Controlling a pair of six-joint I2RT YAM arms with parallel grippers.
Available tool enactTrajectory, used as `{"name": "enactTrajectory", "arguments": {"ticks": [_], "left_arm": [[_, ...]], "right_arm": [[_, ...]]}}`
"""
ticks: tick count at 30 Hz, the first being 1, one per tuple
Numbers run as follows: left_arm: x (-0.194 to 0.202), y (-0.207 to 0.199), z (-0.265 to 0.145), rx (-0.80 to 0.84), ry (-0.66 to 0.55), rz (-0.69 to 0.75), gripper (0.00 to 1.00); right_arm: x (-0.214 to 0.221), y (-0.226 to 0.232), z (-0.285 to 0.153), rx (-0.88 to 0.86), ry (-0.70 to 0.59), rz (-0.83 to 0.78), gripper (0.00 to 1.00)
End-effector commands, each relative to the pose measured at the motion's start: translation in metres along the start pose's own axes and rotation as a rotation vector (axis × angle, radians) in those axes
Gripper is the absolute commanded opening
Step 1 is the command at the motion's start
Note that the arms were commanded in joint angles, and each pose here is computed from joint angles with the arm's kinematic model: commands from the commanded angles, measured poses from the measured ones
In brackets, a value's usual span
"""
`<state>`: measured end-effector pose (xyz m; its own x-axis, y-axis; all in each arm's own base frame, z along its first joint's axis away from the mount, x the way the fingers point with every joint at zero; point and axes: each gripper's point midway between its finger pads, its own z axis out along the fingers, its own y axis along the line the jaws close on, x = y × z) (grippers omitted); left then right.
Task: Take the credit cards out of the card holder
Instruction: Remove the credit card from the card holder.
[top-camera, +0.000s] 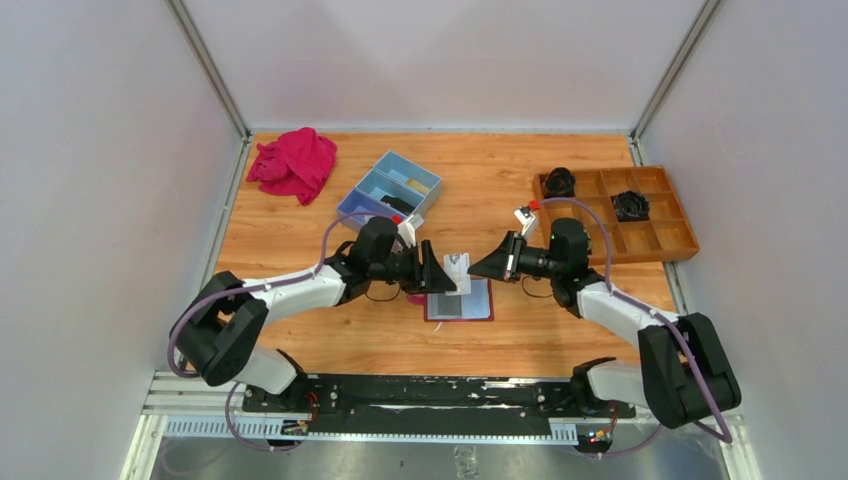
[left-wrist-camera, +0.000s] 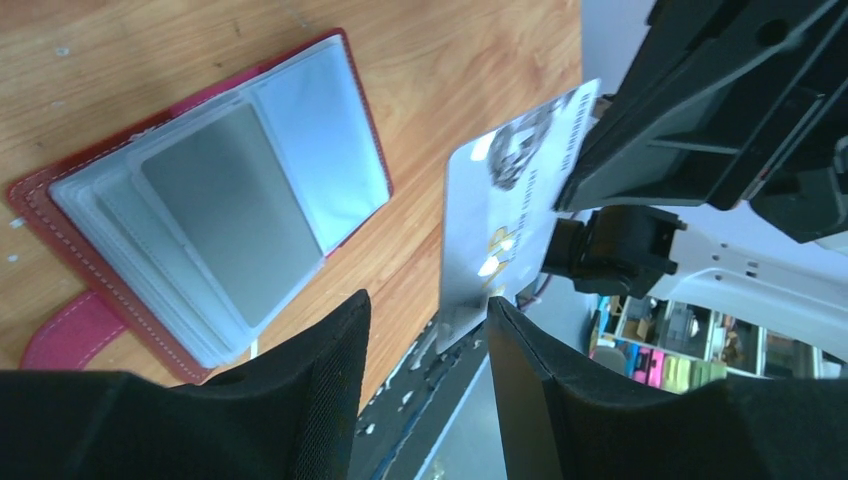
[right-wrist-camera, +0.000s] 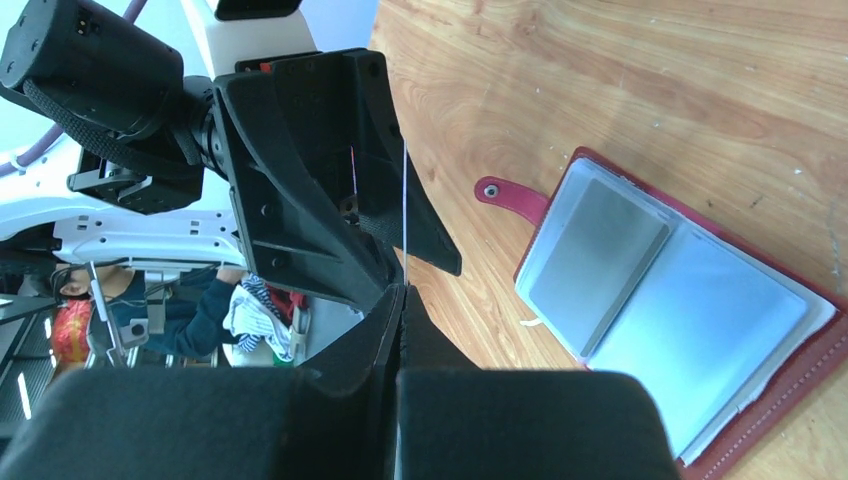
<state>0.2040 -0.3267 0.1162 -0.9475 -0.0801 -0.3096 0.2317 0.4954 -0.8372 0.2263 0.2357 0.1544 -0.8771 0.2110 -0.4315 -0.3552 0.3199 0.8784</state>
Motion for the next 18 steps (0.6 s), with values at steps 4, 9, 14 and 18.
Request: {"name": "enactTrajectory", "arguments": {"ticks": [4, 9, 14, 18], "left_arm": [[-0.018, -0.039, -0.009, 0.109, -0.048, 0.015, 0.48], [-0.025, -0.049, -0.014, 0.127, -0.075, 0.019, 0.43], [-0.031, -0.049, -0.019, 0.123, -0.107, 0.007, 0.29], [-0.033, -0.045, -0.020, 0.111, -0.119, -0.004, 0.14]], "right_arm": [[0.013, 0.011, 0.009, -0.072, 0.056, 0.003, 0.00], [0.016, 0.006, 0.012, -0.063, 0.065, 0.014, 0.00], [0.019, 0.000, 0.013, -0.054, 0.072, 0.025, 0.00], [0.021, -0.002, 0.013, -0.054, 0.078, 0.031, 0.00]]}}
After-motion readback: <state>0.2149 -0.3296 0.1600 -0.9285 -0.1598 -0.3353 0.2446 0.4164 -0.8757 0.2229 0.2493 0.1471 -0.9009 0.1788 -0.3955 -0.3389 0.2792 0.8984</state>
